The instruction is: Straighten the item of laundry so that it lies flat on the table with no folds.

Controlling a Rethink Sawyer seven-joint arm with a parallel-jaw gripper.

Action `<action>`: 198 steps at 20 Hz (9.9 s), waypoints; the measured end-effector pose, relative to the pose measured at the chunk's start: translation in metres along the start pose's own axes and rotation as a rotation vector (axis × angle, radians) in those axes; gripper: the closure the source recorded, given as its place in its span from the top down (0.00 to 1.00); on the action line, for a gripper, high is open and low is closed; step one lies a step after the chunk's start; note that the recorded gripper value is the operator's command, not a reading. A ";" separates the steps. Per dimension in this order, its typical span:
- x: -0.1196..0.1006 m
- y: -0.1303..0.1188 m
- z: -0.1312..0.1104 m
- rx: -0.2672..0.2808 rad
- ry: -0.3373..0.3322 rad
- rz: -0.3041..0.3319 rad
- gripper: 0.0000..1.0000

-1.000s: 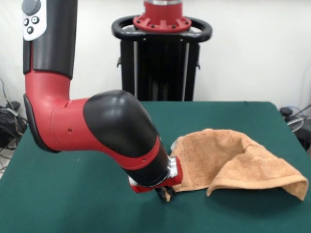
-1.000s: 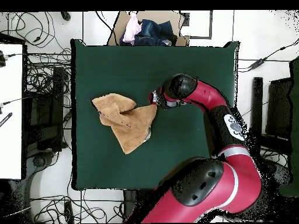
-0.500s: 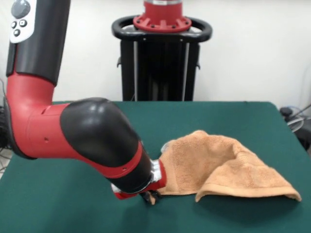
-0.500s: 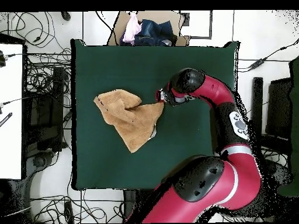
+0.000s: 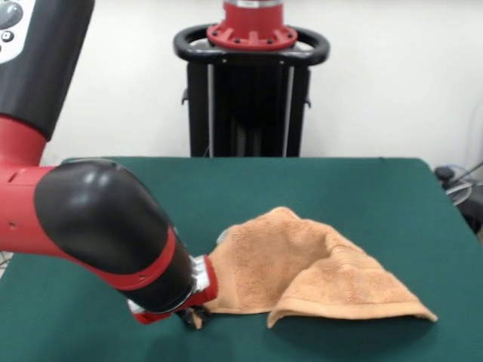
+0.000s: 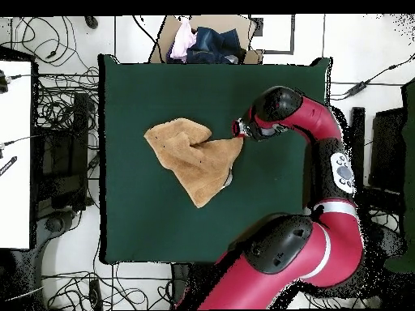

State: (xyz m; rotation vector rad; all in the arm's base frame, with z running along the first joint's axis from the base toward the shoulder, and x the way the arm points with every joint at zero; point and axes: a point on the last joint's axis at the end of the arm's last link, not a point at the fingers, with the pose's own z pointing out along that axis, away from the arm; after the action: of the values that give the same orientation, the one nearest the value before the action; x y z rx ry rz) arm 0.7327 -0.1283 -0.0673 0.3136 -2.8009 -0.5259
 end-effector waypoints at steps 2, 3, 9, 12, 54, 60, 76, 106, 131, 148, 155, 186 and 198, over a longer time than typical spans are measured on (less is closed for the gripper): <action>-0.002 -0.008 -0.004 0.006 0.002 -0.020 0.00; -0.002 -0.010 -0.006 0.008 0.002 -0.023 0.00; -0.006 -0.030 -0.016 0.043 -0.003 -0.044 0.00; -0.008 -0.037 -0.020 0.060 -0.012 -0.043 0.00; 0.021 -0.099 -0.102 0.205 -0.059 -0.066 0.00; 0.029 -0.114 -0.120 0.234 -0.093 -0.050 0.00; 0.030 -0.112 -0.096 0.250 -0.117 -0.072 1.00; 0.103 0.117 -0.221 0.327 -0.105 -0.085 1.00; 0.160 0.172 -0.092 0.431 -0.297 0.068 1.00; 0.152 0.177 -0.045 0.406 -0.259 0.409 1.00; 0.149 0.204 -0.036 0.188 -0.096 0.997 1.00; 0.088 0.084 -0.107 0.381 -0.335 1.040 1.00; 0.080 0.063 -0.115 0.412 -0.445 0.984 1.00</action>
State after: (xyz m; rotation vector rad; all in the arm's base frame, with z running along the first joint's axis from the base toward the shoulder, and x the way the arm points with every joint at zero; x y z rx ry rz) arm 0.6827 -0.1281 0.0778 -1.1847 -2.9541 0.2459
